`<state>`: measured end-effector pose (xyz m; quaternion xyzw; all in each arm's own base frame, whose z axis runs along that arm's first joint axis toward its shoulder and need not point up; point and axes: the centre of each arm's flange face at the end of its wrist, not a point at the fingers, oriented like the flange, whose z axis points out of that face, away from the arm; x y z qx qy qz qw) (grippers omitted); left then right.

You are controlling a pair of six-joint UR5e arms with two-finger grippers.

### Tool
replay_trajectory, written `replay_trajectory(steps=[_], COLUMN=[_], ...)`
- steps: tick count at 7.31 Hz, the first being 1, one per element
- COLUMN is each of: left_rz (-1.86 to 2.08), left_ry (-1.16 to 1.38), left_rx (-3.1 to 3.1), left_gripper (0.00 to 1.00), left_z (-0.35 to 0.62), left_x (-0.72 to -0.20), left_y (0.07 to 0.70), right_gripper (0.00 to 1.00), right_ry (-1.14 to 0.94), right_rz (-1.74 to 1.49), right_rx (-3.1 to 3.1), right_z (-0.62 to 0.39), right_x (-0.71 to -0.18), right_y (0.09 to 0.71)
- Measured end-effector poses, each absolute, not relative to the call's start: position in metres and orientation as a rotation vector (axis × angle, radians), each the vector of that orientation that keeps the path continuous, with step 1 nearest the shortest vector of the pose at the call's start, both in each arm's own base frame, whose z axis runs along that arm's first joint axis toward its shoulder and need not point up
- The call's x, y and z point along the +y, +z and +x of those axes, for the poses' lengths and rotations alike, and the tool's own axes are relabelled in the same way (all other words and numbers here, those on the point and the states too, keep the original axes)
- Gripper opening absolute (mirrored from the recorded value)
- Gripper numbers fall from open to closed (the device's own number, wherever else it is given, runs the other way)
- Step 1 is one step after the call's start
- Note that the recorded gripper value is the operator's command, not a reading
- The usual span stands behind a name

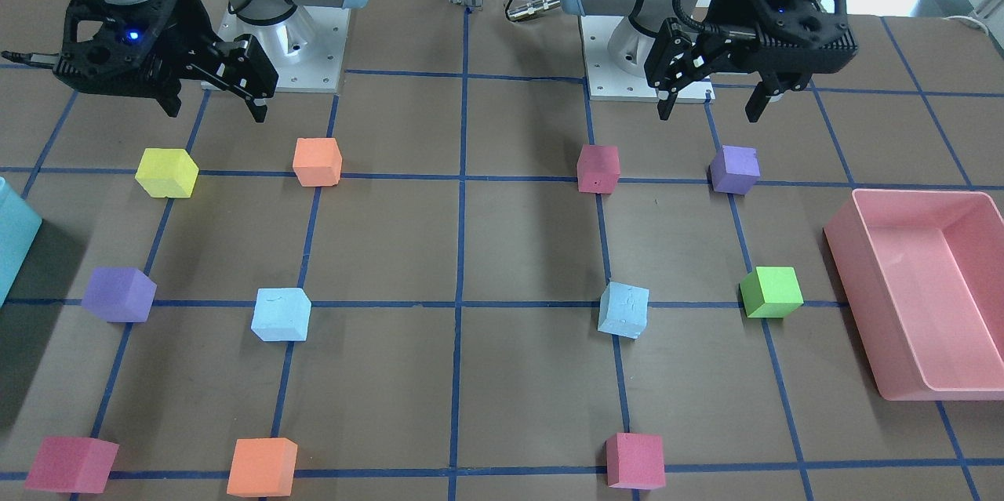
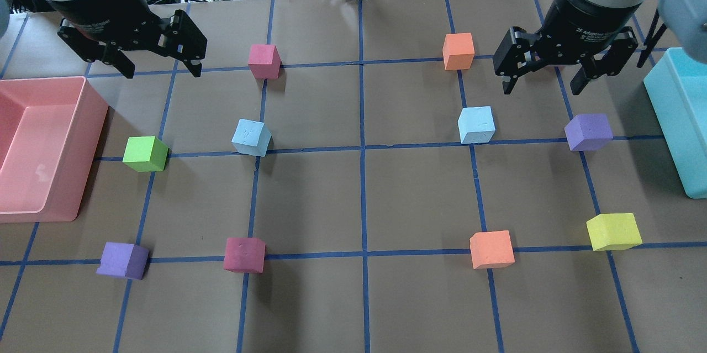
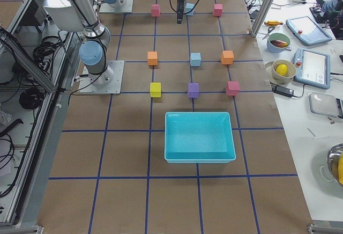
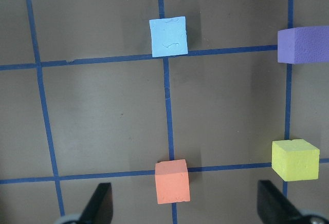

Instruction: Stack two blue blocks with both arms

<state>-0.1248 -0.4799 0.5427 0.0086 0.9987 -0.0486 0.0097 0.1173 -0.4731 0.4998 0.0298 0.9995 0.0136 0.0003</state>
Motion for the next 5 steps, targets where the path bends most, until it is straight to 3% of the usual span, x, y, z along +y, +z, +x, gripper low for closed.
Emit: replay_trajectory(steps=[5], left_rz=[0.026], left_ry=[-0.135], left_rx=[3.124], left_gripper=[1.00], left_z=[-0.1259], left_x=[-0.4779], left_y=[0.5375], right_gripper=[1.00], right_ry=[0.032], right_rz=[0.094], right_rx=[3.133], right_z=[0.1177], right_x=[-0.4751], right_y=[0.4993])
